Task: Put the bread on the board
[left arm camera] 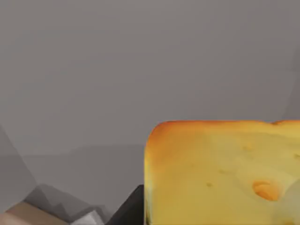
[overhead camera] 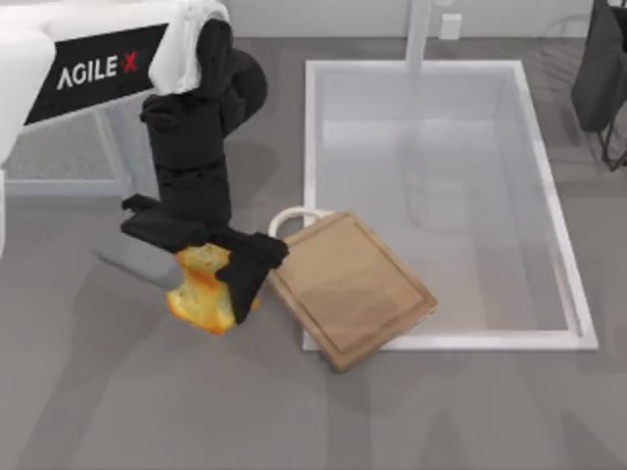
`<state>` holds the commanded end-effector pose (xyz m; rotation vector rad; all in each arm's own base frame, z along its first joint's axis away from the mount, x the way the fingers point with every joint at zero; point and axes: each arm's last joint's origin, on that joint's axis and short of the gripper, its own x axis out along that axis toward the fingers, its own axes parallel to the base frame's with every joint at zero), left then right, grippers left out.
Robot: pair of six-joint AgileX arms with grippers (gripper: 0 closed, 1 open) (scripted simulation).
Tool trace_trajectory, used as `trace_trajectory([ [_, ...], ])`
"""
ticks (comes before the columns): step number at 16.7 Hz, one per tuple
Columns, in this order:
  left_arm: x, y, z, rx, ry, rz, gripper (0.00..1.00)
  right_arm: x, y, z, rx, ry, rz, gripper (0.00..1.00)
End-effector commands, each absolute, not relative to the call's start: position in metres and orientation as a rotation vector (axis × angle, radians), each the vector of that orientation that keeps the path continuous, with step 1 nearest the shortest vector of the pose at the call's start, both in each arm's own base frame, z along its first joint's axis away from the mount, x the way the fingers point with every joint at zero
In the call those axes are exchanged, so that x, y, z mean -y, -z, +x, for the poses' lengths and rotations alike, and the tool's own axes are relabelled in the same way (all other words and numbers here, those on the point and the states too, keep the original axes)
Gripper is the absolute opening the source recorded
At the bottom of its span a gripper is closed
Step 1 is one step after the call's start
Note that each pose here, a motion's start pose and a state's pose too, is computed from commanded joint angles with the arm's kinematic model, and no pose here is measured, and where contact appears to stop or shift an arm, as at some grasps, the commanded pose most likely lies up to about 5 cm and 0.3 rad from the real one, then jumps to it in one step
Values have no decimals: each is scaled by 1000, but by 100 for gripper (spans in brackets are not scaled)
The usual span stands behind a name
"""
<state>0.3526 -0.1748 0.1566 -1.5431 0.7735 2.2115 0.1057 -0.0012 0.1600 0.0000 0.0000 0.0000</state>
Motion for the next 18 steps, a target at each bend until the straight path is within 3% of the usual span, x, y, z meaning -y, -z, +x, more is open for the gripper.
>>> trace_trajectory([
  [3,213,-151,357,-1056,-1889,-1386,0,1,-160,106,0,0,0,100],
  [7,255,-163,363,-1238,-1461,-1273,0,1,-160,106,0,0,0,100],
  [11,278,-183,367,-1267,-1190,-1240,0,1,-160,106,0,0,0,100],
  [18,278,-186,368,-1266,-1165,-1243,0,1,-160,106,0,0,0,100],
])
